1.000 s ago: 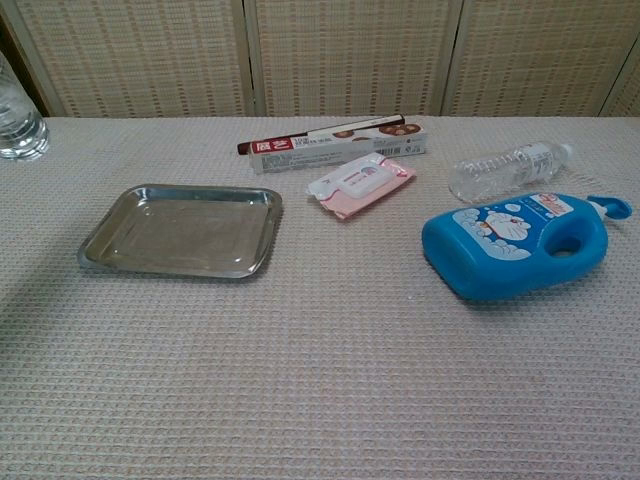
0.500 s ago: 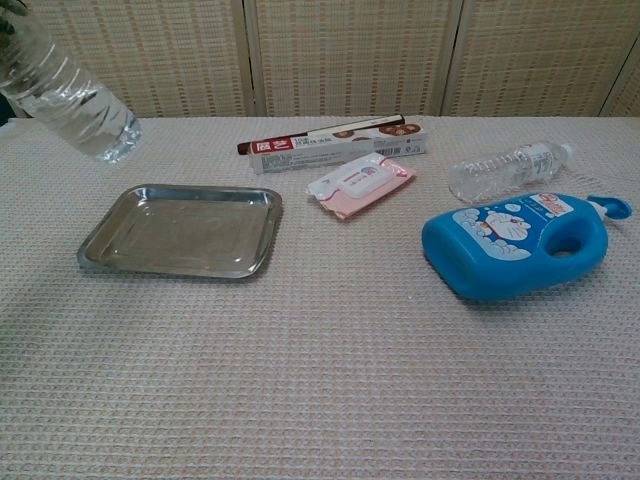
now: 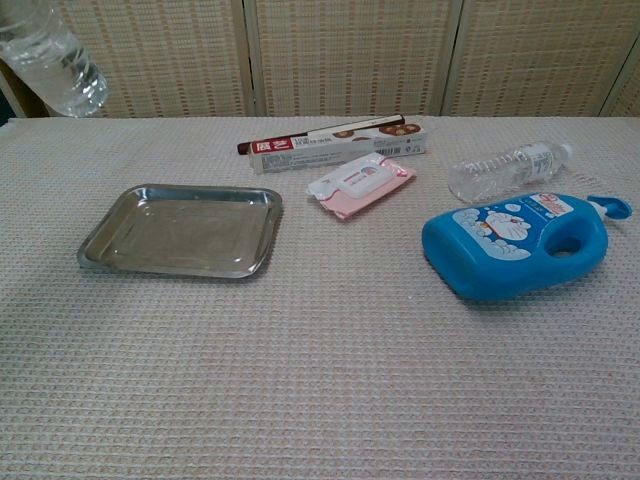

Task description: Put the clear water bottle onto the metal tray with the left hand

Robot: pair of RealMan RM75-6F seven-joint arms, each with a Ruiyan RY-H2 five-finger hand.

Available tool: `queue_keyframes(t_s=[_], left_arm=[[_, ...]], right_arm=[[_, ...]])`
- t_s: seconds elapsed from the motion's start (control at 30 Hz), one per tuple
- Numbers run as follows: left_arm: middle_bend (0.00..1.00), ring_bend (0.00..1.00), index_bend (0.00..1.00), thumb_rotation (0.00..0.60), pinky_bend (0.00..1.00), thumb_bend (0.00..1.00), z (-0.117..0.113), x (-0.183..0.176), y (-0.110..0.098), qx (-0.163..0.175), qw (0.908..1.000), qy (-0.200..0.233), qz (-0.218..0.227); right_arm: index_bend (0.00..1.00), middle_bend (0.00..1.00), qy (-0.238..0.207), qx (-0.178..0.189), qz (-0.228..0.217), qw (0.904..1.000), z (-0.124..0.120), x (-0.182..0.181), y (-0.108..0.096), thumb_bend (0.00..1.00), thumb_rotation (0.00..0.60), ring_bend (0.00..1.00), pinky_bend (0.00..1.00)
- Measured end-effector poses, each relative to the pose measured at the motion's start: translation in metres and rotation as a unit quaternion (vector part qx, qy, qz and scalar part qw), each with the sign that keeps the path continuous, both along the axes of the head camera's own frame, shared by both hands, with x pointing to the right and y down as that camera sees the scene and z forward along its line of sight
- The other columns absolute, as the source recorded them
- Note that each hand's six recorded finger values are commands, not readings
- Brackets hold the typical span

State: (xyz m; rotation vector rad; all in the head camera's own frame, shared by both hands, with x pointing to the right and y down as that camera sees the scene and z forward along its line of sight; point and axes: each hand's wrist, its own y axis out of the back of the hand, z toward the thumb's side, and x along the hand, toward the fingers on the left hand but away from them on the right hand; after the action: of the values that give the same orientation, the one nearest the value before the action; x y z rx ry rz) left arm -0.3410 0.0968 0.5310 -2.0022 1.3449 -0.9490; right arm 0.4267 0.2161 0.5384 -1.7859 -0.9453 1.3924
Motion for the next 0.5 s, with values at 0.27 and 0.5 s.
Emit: queue_keyframes(t_s=[0.27,0.5], left_arm=[[0.68,0.51,0.56,0.6,0.46,0.39,0.054,0.01,0.037,-0.072,0.9969,-0.018,0.026],[0.68,0.51,0.56,0.6,0.47,0.39,0.012,0.011,-0.018,0.014,0.998,-0.046,0.041]], right_arm=[[0.0,0.0,0.001,-0.001,0.001,1.0,0.001,0.0,-0.001,0.18,0.6,0.0,0.04],[0.0,0.0,-0.001,-0.002,-0.003,1.0,0.001,-0.001,0.0,0.18,0.6,0.0,0.04]])
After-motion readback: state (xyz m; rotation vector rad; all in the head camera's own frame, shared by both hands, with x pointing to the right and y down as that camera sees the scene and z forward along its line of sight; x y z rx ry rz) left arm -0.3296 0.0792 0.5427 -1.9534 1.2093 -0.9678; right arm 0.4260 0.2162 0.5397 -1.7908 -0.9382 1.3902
